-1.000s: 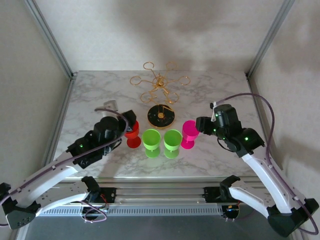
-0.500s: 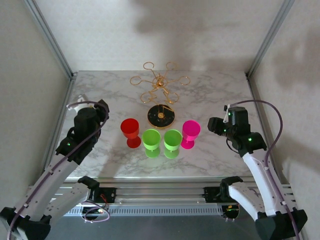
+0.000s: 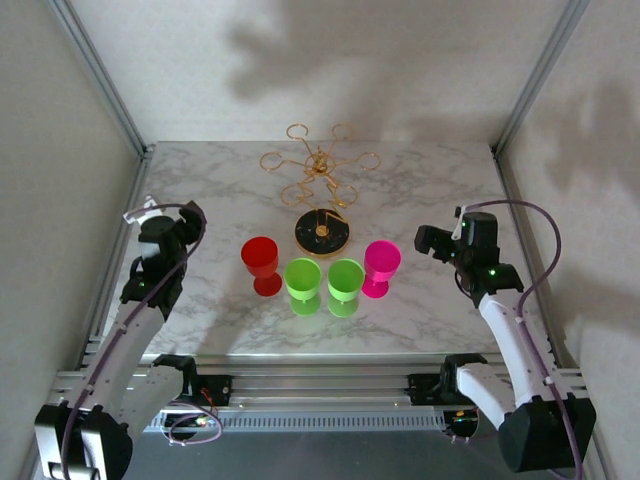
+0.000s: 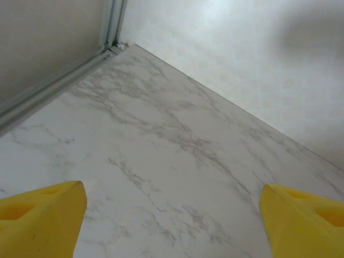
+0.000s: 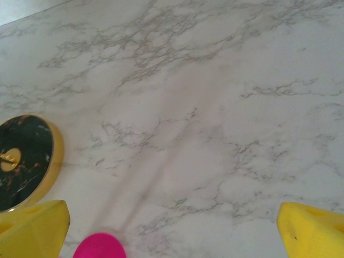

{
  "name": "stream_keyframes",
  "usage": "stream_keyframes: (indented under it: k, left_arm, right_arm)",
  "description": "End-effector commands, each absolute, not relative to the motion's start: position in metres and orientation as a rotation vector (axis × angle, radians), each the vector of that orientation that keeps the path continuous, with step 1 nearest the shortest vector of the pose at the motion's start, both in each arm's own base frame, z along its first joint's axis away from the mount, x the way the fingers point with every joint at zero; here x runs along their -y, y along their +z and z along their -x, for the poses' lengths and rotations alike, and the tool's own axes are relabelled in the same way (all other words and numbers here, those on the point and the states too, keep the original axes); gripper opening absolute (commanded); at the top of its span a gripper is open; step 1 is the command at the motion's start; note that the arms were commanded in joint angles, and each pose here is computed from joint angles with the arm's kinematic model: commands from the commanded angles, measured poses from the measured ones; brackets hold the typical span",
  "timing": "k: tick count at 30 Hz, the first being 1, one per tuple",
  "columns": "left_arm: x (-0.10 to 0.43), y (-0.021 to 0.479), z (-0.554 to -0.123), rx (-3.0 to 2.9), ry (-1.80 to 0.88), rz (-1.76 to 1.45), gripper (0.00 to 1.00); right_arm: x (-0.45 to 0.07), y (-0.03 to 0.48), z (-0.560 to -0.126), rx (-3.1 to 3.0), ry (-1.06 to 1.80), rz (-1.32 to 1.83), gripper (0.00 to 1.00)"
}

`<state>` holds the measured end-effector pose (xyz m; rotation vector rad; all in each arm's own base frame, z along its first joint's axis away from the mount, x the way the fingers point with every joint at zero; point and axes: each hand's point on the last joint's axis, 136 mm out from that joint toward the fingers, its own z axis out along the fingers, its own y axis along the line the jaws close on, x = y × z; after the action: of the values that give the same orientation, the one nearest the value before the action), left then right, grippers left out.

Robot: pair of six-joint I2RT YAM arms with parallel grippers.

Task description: Take the wine glass off the wine glass rack

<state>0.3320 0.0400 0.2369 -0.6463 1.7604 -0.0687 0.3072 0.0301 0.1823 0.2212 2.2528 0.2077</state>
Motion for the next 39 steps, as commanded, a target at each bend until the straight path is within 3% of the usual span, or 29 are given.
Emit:
stream_keyframes:
  k: [1, 10, 19, 39]
  left_arm:
    - [-0.055, 0.242, -0.336, -1.688, -0.009, 0.611, 0.86]
    - [-0.08, 0.21, -0.337, -1.55, 0.067, 0.583, 0.88]
    - [-0.072, 0.17, -0.352, -1.594, 0.087, 0.466, 0.88]
    - [-0.056, 0.135, -0.364, -1.606, 0.033, 0.353, 0.88]
  right_arm:
    - [-0.014, 0.176, -0.323, -2.194, 0.135, -0.247, 0.99]
    - [0.013, 0.149, -0.347, -2.126, 0.087, -0.311, 0.99]
    - [0.024, 0.124, -0.368, -2.062, 0.024, -0.284, 0.99]
    - [-0.007, 0.104, -0.4, -1.967, 0.155, -0.06, 0.99]
